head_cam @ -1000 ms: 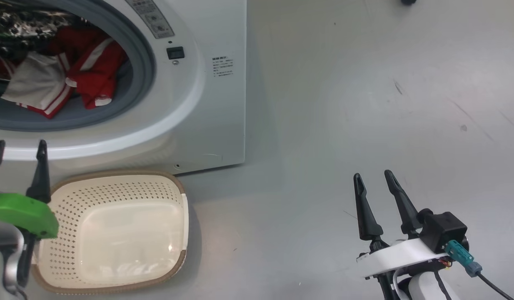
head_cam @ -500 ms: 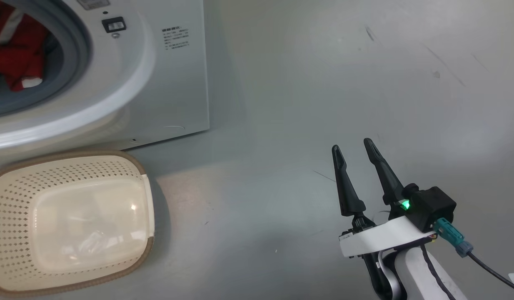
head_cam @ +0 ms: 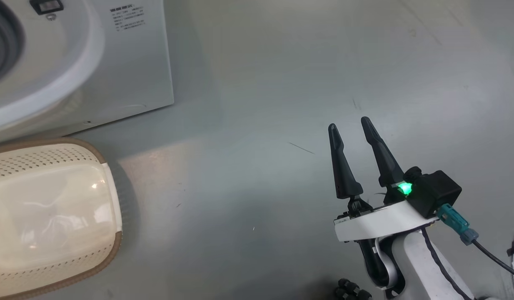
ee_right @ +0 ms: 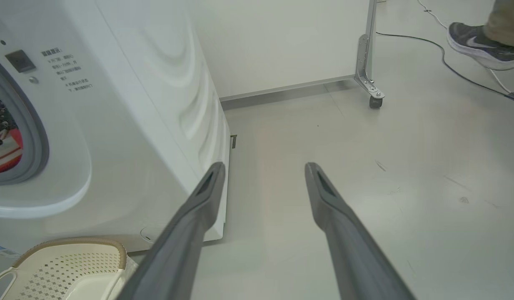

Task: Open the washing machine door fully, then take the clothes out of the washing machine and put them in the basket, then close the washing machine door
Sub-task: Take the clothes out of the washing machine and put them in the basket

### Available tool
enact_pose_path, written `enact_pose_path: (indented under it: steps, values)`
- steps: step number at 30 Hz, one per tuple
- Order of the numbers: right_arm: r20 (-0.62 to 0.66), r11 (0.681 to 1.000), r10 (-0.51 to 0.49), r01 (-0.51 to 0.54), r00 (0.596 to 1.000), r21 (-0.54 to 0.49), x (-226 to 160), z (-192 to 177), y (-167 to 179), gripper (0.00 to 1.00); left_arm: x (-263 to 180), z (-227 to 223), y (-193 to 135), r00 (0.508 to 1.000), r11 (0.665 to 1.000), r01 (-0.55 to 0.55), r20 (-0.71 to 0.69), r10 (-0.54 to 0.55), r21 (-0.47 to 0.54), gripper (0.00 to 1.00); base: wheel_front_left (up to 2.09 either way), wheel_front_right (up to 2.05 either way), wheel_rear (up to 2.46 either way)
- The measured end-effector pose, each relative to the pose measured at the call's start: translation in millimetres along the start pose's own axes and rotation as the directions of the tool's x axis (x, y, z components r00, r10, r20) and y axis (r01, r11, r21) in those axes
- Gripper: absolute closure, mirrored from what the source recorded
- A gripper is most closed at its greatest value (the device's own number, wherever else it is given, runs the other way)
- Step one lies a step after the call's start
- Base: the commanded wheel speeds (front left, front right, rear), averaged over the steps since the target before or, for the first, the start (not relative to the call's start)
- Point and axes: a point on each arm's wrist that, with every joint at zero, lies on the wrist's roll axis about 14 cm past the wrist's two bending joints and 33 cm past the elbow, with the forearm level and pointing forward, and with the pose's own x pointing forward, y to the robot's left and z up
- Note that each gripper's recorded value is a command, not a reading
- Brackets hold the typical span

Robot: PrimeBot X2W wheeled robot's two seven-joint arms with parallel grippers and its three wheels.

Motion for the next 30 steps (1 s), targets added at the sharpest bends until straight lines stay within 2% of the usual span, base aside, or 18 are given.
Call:
enact_pose_path:
  steps: [10, 29, 30]
  values:
    - [-0.017, 0.999, -0.052, 0.051, 0.999, -0.017, 6.4, -6.0, -15.5, 0.0, 33.7, -21.9, -19.9, 0.996, 0.999, 0.036, -0.084, -0.036, 0.004, 0.0, 0.0, 0.0, 0.0]
    - [-0.034, 0.998, -0.064, 0.062, 0.997, -0.03, 13.9, -13.4, -18.9, 0.0, 53.4, -30.4, -8.2, 0.993, 1.0, -0.027, -0.116, 0.028, 0.004, 0.0, 0.0, 0.0, 0.0]
    - [-0.035, 0.997, -0.068, 0.067, 0.997, -0.036, 14.1, -13.9, -19.5, 0.0, 53.6, -31.0, -8.0, 0.993, 1.0, -0.027, -0.117, 0.028, 0.004, 0.14, 0.0, 0.0, 0.0]
